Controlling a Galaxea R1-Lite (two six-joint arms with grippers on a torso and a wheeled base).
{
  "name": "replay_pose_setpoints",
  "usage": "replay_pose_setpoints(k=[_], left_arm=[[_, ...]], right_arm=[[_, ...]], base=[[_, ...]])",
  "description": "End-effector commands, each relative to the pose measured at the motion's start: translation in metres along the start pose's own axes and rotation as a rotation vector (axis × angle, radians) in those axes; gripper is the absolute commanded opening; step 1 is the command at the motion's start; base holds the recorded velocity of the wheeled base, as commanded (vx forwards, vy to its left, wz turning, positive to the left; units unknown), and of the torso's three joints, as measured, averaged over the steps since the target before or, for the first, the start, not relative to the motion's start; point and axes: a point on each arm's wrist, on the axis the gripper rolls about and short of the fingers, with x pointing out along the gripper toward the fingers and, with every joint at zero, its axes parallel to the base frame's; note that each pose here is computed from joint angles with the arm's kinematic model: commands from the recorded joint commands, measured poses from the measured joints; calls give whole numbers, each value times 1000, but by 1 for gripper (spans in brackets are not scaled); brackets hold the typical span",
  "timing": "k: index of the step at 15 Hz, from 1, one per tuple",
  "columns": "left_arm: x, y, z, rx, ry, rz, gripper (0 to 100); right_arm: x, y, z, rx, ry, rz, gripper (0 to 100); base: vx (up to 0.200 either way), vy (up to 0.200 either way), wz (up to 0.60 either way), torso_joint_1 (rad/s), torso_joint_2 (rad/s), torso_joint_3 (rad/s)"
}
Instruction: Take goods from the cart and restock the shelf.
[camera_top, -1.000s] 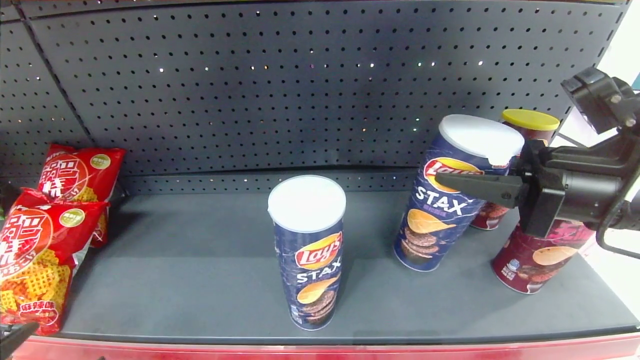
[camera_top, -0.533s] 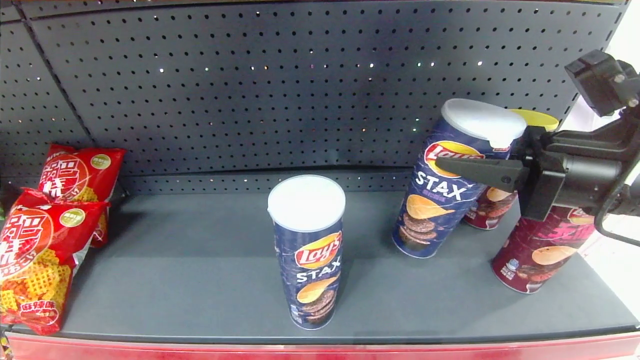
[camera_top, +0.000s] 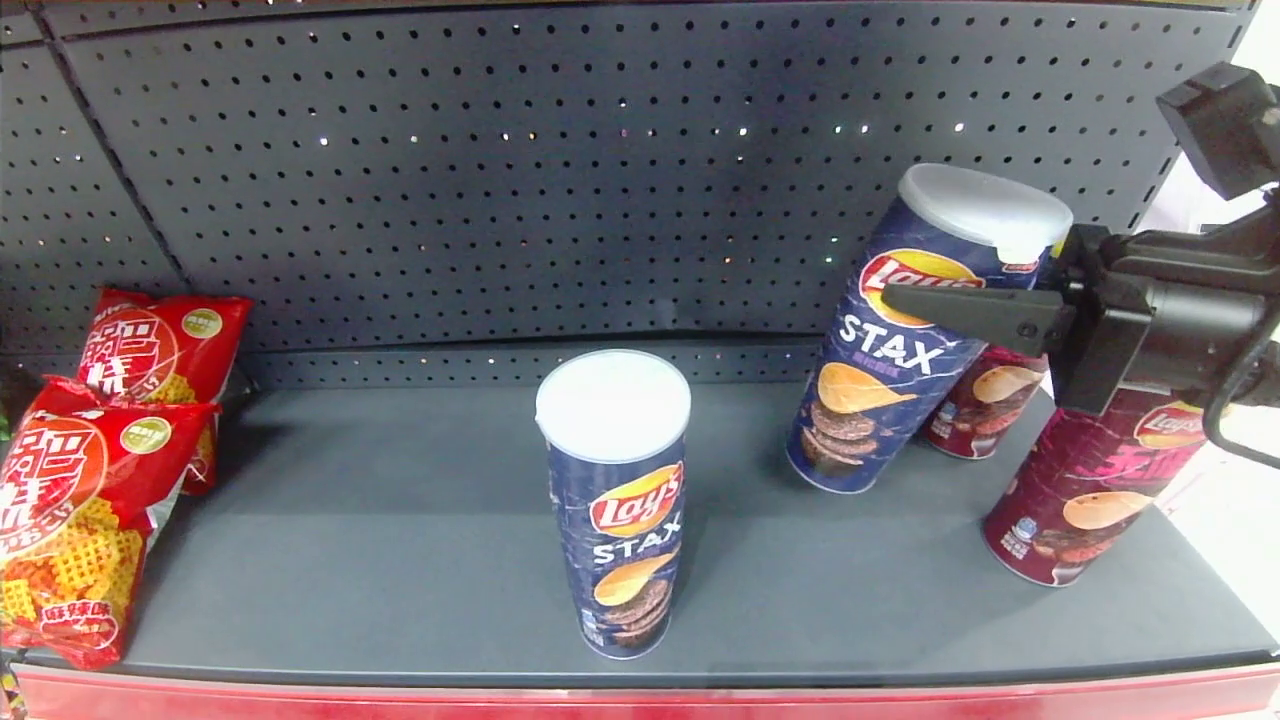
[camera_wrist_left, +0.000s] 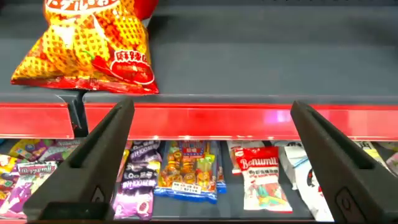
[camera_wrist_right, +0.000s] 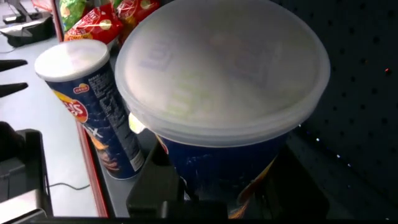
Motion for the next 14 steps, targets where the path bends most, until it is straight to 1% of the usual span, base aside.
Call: replay_pose_setpoints(k=[1, 4, 7, 10, 11, 12, 14], left_arm=[[-1, 0, -1, 0, -7, 3, 100], [0, 0, 0, 0, -6, 3, 100], [-1, 0, -1, 0, -7, 3, 100], [-1, 0, -1, 0, -7, 2, 100], [0, 0, 0, 0, -6, 2, 100], [0, 0, 0, 0, -6, 3, 100], [0, 0, 0, 0, -6, 3, 100]], right_arm=[[-2, -1, 5, -6, -14, -9, 0], [-3, -4, 18, -16, -48, -18, 0], [-2, -4, 24, -24, -63, -20, 0], [9, 9, 33, -29, -83, 6, 0], [11, 11, 33, -26, -82, 9, 0], [22, 19, 33, -19, -80, 42, 0], [34, 26, 31, -13, -72, 63, 0]], base=[[0, 0, 0, 0, 0, 0], [0, 0, 0, 0, 0, 0], [0, 0, 0, 0, 0, 0], [0, 0, 0, 0, 0, 0], [0, 0, 0, 0, 0, 0], [0, 0, 0, 0, 0, 0], [0, 0, 0, 0, 0, 0]])
